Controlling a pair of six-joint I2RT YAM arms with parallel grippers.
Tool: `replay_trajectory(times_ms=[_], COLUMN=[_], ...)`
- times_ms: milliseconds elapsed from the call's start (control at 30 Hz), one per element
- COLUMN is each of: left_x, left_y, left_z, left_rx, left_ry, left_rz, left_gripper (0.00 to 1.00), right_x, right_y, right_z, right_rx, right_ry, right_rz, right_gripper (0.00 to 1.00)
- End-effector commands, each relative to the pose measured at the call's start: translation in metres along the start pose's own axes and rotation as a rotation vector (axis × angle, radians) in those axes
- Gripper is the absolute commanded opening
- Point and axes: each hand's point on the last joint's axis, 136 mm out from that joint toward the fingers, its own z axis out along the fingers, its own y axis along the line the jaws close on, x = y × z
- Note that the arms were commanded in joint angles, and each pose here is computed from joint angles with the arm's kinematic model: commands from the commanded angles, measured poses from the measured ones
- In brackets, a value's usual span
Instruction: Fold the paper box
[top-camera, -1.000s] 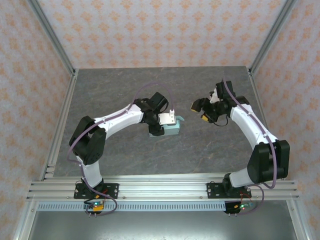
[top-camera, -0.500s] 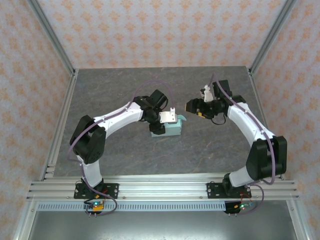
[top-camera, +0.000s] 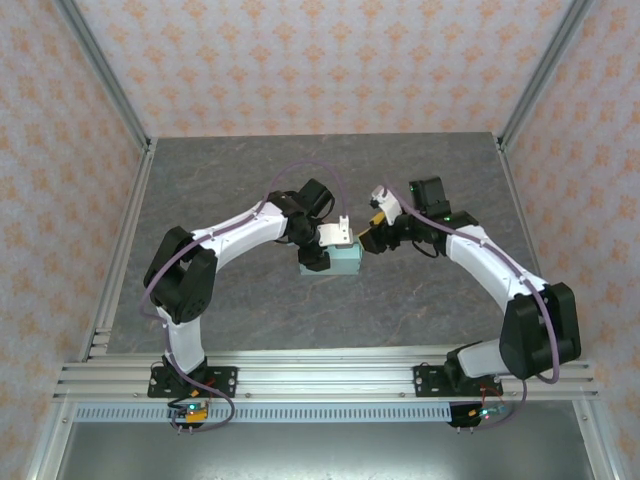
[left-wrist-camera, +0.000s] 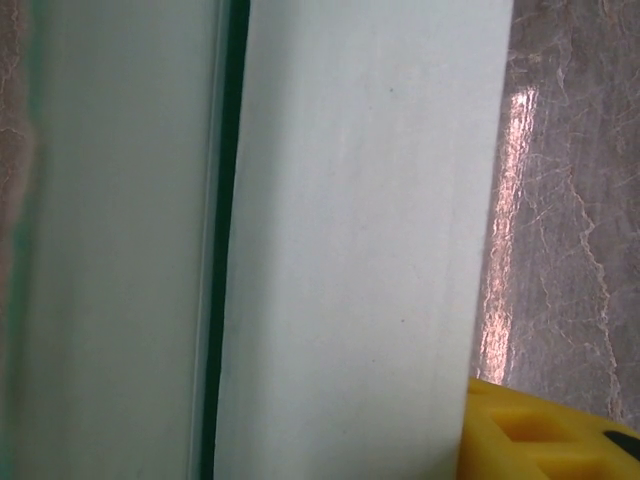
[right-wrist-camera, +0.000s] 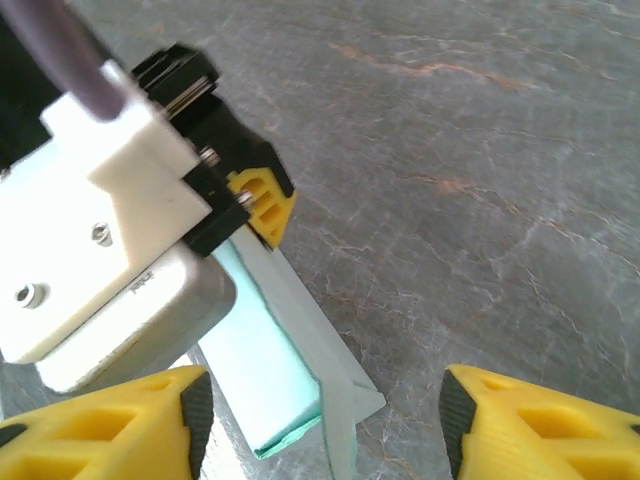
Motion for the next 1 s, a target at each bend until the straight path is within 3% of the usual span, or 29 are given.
replay_trajectory(times_ms=[0, 100, 267, 367, 433, 567, 767, 867, 967], left_x=[-0.005, -0.003, -0.003, -0.006, -0.009, -0.019, -0.027, -0.027, -0.027], left_y=[-0.002, 0.001, 0.004, 0.007, 0.014, 0.033, 0.045, 0.047, 0.051], left_z=[-0.008, -0.007, -0.008, -0.011, -0.012, -0.013, -0.012, -0.013, -0.013], left_rx=[0.01, 0.005, -0.003, -0.012, -0.047, -0.113, -0.157, -0.174, -0.201], left_ry=[-0.024, -0.016, -0.015, -0.035, -0.054, -0.095, -0.147, -0.15, -0.156], left_rz=[-0.024, -0.026, -0.022, -0.043, -0.072, -0.175, -0.266, -0.282, -0.294], left_gripper=[0.55, 0.55, 0.55, 0.55, 0.55, 0.55, 0.54, 0.54, 0.54], right_x=[0.003, 0.008, 0.004, 0.001, 0.001, 0.008, 0.006, 0.004, -0.003], right_y=[-0.002, -0.007, -0.02, -0.024, -0.026, -0.046, -0.039, -0.039, -0.033], right_z=[0.01, 0.018, 0.024, 0.026, 0.027, 0.03, 0.028, 0.018, 0.016], right_rx=[0.01, 0.022, 0.062, 0.078, 0.091, 0.288, 0.527, 0.602, 0.614], right_ry=[0.043, 0.034, 0.047, 0.022, 0.003, -0.051, -0.18, -0.248, -0.238], right_rz=[-0.12, -0.105, -0.065, -0.008, 0.026, 0.144, 0.36, 0.443, 0.443], right_gripper=[0.59, 0.55, 0.25, 0.17, 0.05, 0.04, 0.04, 0.04, 0.04])
